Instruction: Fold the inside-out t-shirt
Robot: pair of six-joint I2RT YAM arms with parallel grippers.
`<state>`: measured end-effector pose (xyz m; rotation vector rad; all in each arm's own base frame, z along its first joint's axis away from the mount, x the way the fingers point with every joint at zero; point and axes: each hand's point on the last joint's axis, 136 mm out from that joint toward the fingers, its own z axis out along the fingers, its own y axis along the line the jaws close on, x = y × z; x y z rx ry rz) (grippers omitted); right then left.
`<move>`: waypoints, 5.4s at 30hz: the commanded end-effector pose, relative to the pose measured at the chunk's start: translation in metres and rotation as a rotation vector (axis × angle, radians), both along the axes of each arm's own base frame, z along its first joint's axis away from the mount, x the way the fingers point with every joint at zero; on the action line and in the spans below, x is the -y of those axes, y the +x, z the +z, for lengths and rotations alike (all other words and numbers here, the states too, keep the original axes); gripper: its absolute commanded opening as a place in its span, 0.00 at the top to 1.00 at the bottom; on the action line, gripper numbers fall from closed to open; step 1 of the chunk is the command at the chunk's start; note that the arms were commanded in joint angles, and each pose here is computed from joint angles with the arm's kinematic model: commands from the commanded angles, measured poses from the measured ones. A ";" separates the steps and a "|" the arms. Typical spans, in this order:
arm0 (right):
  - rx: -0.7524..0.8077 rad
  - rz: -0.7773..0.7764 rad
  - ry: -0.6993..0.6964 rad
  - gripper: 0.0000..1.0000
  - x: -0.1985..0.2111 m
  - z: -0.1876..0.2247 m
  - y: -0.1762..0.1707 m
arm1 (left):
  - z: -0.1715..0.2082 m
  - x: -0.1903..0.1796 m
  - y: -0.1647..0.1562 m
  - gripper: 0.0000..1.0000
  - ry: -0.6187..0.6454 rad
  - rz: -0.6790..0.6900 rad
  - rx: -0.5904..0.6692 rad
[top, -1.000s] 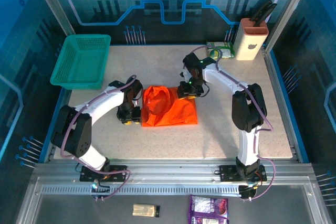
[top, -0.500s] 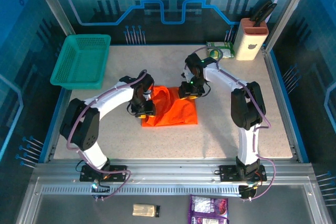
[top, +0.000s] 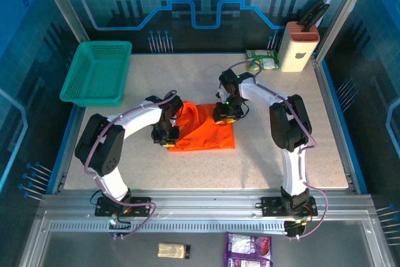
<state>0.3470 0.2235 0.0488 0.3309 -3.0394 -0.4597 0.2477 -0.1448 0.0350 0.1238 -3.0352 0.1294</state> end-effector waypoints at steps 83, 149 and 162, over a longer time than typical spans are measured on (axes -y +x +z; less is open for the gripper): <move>0.064 -0.116 0.300 0.53 -0.015 0.018 0.103 | 0.102 0.024 0.139 0.69 -0.295 0.062 0.284; 0.091 0.034 0.386 0.60 -0.116 0.058 0.033 | 0.017 0.010 0.143 0.60 -0.339 0.317 0.220; 0.025 0.022 0.438 0.84 -0.183 0.012 0.049 | 0.016 -0.013 0.141 0.61 -0.376 0.419 0.237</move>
